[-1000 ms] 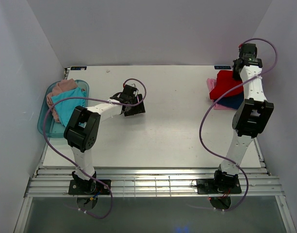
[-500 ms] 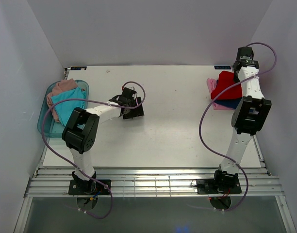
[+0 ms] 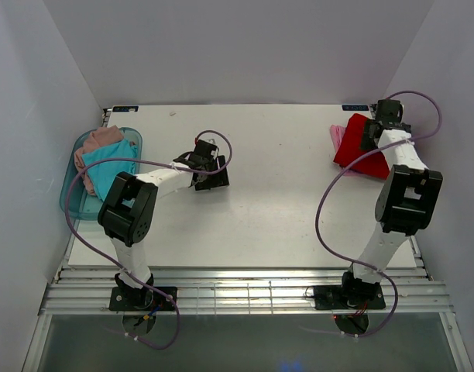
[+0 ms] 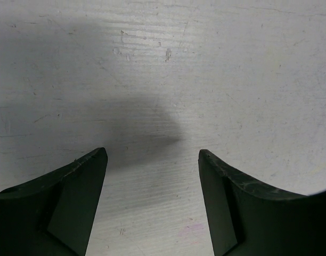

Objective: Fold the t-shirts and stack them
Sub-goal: Put the neatly folded tshirt into the corner of the board with the right arm

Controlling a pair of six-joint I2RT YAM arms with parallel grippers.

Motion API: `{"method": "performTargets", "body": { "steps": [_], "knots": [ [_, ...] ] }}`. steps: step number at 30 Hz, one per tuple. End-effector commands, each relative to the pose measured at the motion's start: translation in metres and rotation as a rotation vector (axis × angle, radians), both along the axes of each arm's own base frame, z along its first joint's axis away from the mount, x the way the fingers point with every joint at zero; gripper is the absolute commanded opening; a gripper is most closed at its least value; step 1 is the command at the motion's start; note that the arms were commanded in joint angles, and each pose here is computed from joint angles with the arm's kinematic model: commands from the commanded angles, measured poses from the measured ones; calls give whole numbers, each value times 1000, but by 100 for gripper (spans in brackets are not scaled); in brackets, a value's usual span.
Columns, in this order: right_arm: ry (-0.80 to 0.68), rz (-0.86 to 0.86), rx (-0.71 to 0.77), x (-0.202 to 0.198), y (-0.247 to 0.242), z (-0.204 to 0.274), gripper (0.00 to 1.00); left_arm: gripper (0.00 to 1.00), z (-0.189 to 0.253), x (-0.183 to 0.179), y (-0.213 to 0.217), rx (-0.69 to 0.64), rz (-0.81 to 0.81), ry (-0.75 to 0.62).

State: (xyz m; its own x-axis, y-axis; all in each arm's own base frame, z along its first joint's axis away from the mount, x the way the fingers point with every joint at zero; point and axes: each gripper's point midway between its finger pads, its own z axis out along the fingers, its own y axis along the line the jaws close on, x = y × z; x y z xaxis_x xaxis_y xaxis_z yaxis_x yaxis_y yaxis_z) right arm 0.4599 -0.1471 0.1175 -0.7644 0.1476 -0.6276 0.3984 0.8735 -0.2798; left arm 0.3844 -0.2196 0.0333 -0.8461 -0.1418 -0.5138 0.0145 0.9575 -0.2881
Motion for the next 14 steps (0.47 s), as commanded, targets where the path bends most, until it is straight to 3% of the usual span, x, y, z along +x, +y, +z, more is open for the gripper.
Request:
{"method": "performTargets", "body": {
  "steps": [1, 14],
  "knots": [
    [-317, 40, -33, 15, 6, 97, 90, 80, 39, 19, -2, -15, 5, -95],
    [-509, 278, 97, -9, 79, 193, 90, 80, 66, 33, 3, 1, 0, -178]
  ]
}}
